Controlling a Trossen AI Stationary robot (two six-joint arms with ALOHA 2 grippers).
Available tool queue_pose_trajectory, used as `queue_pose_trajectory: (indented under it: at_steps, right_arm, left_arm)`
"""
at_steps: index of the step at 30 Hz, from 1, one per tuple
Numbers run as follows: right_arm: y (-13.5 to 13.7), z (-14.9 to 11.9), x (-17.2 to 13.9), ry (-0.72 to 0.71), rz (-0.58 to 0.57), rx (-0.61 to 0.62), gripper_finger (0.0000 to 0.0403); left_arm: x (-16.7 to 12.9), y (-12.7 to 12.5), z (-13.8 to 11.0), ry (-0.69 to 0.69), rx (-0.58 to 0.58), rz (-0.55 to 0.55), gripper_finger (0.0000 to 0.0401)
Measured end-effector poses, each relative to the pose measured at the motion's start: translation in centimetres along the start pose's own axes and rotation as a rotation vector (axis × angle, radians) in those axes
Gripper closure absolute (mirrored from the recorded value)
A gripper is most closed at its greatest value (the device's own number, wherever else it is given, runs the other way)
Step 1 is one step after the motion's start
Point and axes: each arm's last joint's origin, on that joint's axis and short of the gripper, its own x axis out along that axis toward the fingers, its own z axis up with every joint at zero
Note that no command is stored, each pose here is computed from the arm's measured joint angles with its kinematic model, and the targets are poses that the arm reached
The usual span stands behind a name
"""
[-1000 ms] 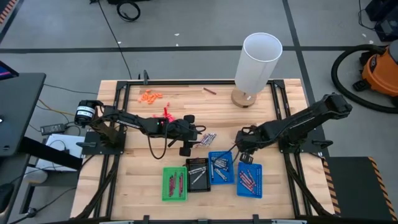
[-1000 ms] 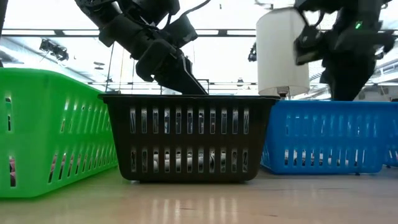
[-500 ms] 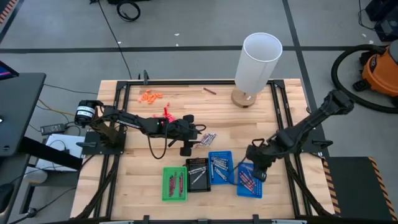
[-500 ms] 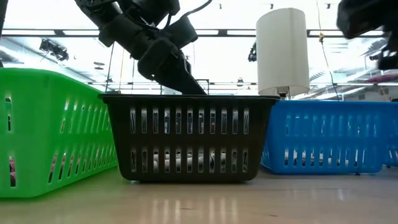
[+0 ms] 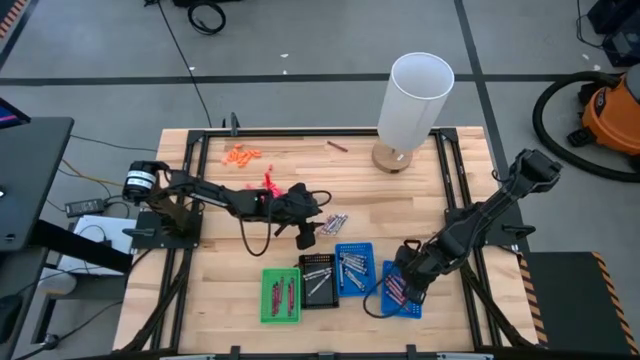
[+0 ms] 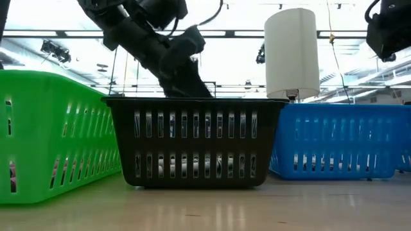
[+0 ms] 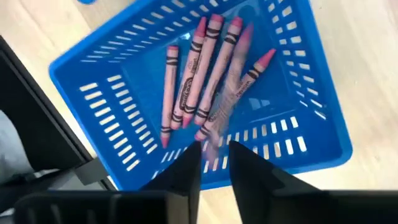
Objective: Sort crayons
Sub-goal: Put the pink crayon into the right blue bin
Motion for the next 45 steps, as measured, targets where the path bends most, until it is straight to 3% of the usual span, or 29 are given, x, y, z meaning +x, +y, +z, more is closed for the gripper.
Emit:
queue_pose_trajectory:
  at_steps: [7, 16, 23, 31, 45]
  right_arm:
    - [-0.3, 0.3, -0.5, -0.023, -0.005, -0.074, 0.0272]
    - [-1.1, 1.2, -3.2, -0.194, 0.036, -0.153, 0.0273]
    - [-1.5, 2.2, -3.6, -0.484, -0.114, -0.218, 0.0275]
    - [-1.2, 3.1, -4.3, -0.805, -0.253, -0.264, 0.0275]
    - [-1.0, 3.2, -4.3, -0.839, -0.268, -0.299, 0.0275]
  left_arm:
    - [1.8, -0.1, -1.5, 0.06, -0.064, 0.016, 0.0207]
    - [3.6, 1.2, -2.7, 0.093, -0.178, 0.073, 0.0207]
    - [3.5, 0.6, -2.6, 0.052, -0.168, 0.174, 0.0207]
    - [6.0, 0.1, -3.8, -0.02, -0.202, 0.183, 0.0207]
    - [7.0, 0.3, -5.3, 0.032, -0.179, 0.23, 0.0207]
